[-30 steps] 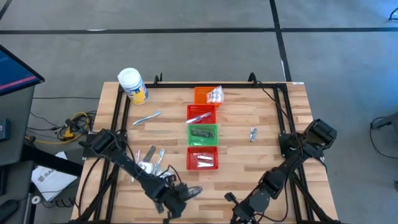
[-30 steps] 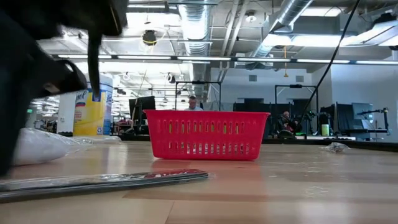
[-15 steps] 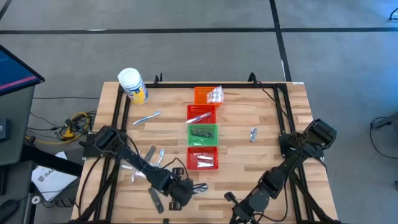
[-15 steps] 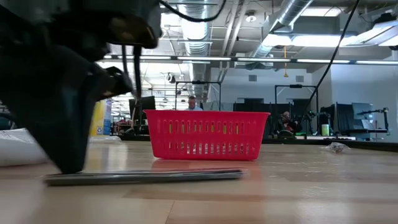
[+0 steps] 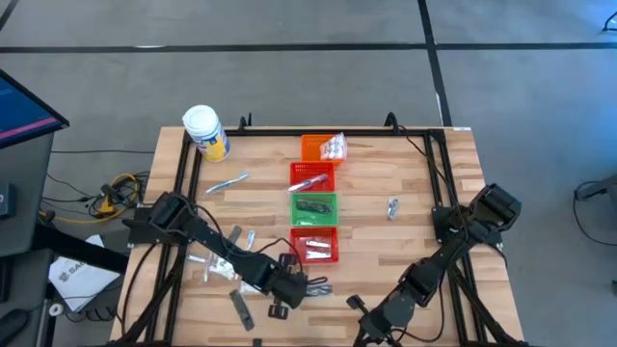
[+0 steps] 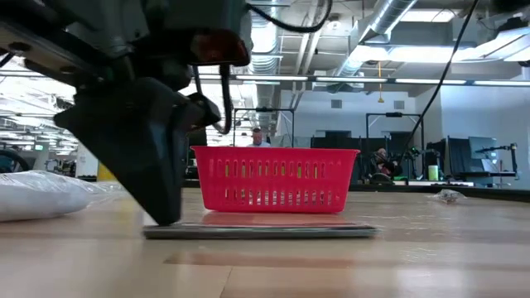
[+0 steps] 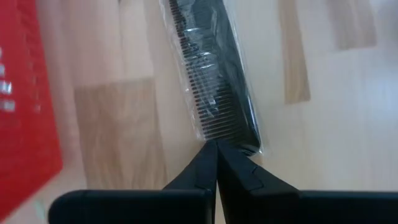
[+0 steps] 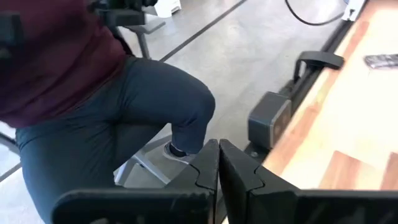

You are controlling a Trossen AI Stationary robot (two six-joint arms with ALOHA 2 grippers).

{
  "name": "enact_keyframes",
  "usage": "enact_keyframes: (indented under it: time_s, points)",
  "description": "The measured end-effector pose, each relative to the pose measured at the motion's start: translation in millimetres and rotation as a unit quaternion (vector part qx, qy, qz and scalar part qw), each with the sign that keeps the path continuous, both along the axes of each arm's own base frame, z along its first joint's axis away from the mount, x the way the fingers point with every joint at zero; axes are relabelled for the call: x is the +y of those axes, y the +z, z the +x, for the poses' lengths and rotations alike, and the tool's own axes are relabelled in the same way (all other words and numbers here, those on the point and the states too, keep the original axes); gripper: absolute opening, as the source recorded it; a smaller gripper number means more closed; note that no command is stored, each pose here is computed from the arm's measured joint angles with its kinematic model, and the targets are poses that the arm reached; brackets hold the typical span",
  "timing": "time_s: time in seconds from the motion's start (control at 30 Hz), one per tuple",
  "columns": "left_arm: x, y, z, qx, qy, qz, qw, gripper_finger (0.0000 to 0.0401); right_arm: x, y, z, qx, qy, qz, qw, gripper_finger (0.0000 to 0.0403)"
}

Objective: Pick & Place Travel size toiletries
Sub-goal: Put the black comb into the green basket

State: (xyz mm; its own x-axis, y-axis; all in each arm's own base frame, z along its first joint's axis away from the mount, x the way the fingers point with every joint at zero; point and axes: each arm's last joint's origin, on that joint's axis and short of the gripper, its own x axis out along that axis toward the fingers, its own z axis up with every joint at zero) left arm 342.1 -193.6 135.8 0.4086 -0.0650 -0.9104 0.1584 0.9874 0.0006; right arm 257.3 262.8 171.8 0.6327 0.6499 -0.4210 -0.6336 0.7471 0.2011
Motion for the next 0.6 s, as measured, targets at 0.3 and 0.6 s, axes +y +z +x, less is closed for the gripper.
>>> enact_keyframes:
  time_s: [0.3,0.6]
  points:
    - [-7.8,-5.4,6.6,-0.037,-0.002,-0.002,0.999,0.0,-23.7,-12.3,5.9,-0.006,-0.074,0.033,0.997,0.0006]
    - [-19.4,3.9,-1.5,-0.09,0.046,0.039,0.994,0.0,-72.3,-13.0,-15.9,-0.104,-0.138,0.167,0.971,0.0006]
